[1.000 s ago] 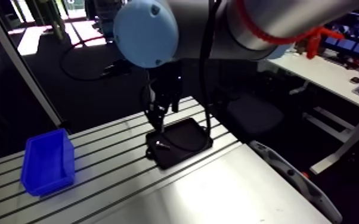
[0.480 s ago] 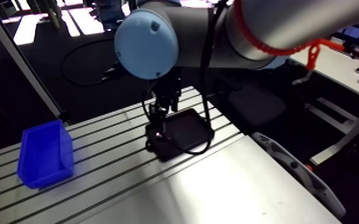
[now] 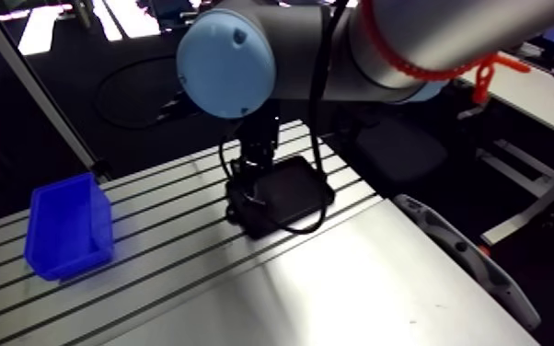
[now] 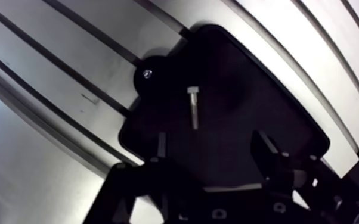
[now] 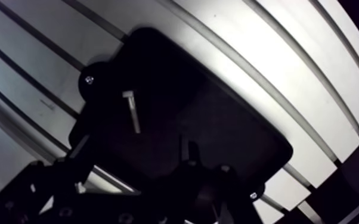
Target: Pick up the M10 bolt from the tray and put it into the blue bin.
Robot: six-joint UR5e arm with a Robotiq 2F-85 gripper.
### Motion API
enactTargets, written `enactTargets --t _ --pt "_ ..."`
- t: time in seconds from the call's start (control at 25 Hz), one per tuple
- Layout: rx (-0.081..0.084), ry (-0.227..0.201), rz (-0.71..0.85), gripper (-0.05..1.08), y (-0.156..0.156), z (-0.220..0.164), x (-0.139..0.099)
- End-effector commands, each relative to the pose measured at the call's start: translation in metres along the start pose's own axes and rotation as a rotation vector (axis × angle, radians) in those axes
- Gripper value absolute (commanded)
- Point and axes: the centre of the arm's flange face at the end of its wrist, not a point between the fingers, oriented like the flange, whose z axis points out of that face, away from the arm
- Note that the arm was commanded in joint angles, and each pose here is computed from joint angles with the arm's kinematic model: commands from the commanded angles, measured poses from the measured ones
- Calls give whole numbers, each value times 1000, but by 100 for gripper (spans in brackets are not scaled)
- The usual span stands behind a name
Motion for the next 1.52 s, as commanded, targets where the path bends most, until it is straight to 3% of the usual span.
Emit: enactTargets --t 0.04,0.56,0.72,0.8,0.92,1.52 --pt "7 -5 -13 32 -1 8 7" --pt "33 -19 -24 46 0 26 15" --pt "-2 -18 -28 48 2 25 16" --pt "-11 -45 -39 49 2 29 18" --pt "-28 -50 -46 50 0 28 21" --pt "-17 -62 -56 50 -7 33 24"
